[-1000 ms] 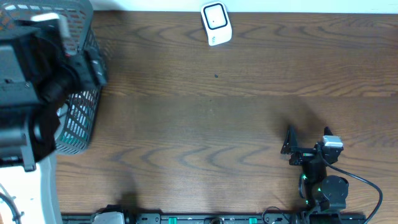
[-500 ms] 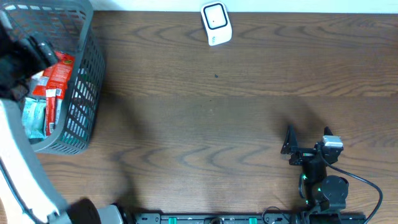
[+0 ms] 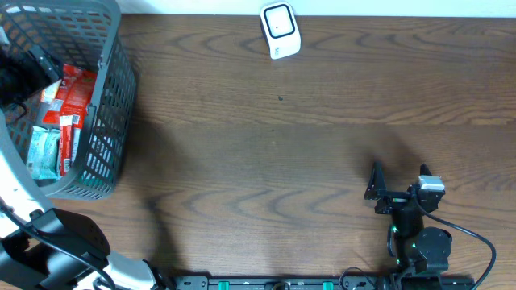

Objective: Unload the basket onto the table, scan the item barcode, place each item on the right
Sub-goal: 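Move the left gripper into the grey basket above the green-capped jar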

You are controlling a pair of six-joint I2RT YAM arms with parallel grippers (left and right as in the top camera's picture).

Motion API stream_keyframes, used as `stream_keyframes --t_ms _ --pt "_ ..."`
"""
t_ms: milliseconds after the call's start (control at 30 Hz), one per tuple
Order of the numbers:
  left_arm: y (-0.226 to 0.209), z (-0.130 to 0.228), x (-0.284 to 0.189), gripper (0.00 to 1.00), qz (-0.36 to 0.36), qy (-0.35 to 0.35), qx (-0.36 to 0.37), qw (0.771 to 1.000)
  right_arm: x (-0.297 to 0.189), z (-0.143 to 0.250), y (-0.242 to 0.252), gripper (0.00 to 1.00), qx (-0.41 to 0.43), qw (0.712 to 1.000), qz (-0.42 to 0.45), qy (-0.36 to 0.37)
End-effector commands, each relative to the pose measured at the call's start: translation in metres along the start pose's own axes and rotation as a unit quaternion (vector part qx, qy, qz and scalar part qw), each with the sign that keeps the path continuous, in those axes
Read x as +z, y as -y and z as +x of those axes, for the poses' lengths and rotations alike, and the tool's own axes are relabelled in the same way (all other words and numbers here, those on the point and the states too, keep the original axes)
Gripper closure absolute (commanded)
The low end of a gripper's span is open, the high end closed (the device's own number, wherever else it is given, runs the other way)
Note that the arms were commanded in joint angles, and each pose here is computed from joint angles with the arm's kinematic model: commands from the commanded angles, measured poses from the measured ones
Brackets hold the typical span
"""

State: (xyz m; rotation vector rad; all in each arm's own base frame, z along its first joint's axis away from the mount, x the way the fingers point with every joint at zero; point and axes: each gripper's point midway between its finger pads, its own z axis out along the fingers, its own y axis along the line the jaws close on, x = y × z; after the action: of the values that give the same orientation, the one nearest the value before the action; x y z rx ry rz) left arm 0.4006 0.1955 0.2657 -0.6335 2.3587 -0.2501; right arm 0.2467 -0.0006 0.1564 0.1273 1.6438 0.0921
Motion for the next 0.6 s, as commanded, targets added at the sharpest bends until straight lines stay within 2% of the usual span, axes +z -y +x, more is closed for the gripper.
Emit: stream_keyframes --t_ms 0,567 --pt "0.0047 -0.0102 -0.0062 0.08 0.008 0.019 0.055 0.998 -0.0002 0.0007 -0.0009 0.01 -0.002 1.000 -0.002 -0.001" --pt "0.0024 -0.0016 -0.0023 0.08 0.007 0.003 0.051 0.999 -0.0002 0.0007 -0.0009 0.01 -0.002 1.000 -0.002 -0.001"
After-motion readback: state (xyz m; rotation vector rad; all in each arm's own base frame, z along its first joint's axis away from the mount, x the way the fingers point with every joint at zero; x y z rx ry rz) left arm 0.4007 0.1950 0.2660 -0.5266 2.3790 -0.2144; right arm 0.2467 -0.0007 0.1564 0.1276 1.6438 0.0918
